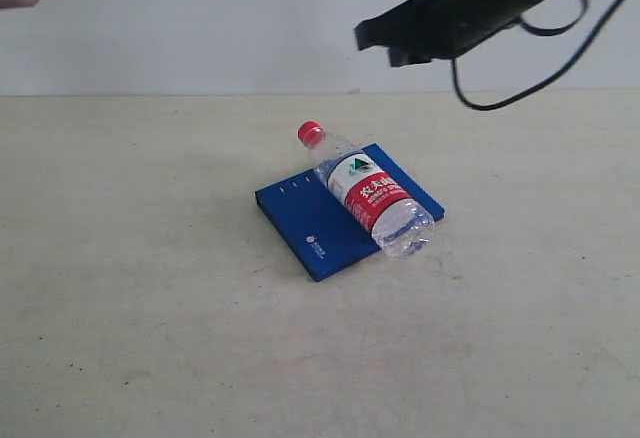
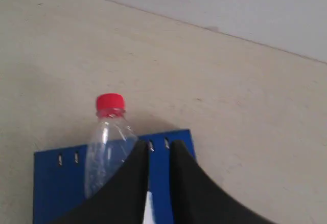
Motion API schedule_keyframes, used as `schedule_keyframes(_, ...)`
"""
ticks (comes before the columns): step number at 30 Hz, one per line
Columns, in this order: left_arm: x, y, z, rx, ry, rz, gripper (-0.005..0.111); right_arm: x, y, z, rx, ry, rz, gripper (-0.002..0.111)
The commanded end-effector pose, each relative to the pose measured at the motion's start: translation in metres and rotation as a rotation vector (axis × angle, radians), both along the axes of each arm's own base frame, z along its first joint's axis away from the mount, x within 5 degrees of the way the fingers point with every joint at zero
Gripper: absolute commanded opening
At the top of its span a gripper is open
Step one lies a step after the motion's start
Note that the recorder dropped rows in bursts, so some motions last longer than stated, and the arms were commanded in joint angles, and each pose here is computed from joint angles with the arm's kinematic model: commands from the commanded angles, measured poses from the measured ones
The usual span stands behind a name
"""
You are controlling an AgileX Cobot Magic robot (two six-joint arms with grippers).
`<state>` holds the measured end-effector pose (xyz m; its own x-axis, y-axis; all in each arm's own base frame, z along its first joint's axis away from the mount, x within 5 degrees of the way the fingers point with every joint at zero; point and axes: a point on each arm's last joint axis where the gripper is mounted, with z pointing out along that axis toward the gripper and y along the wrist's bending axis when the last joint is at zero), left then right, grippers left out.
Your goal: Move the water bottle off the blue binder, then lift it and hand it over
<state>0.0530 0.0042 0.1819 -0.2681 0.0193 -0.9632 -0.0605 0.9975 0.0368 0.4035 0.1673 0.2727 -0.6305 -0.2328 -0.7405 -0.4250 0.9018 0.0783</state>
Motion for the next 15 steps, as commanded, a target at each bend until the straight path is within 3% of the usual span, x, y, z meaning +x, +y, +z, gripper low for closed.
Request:
schedule_keyframes(1,0.000,0.000,-0.001,0.005,0.003,-0.008,0.004,0.024,0.031,-0.006,-0.013,-0.070,0.081,0.012)
schedule_keyframes(5,0.000,0.000,-0.001,0.005,0.003,-0.008,0.004,0.040,0.047,-0.022,-0.050,-0.070,0.142,0.013)
schedule_keyframes(7,0.000,0.000,-0.001,0.005,0.003,-0.008,0.004,0.047,0.052,-0.033,-0.077,-0.050,0.174,0.026)
schedule_keyframes(12,0.000,0.000,-0.001,0.005,0.003,-0.008,0.004,0.057,0.058,-0.049,-0.095,0.026,0.193,0.075)
schedule_keyframes(15,0.000,0.000,-0.001,0.005,0.003,-0.008,0.004,0.058,0.060,-0.052,-0.063,0.071,0.167,0.076)
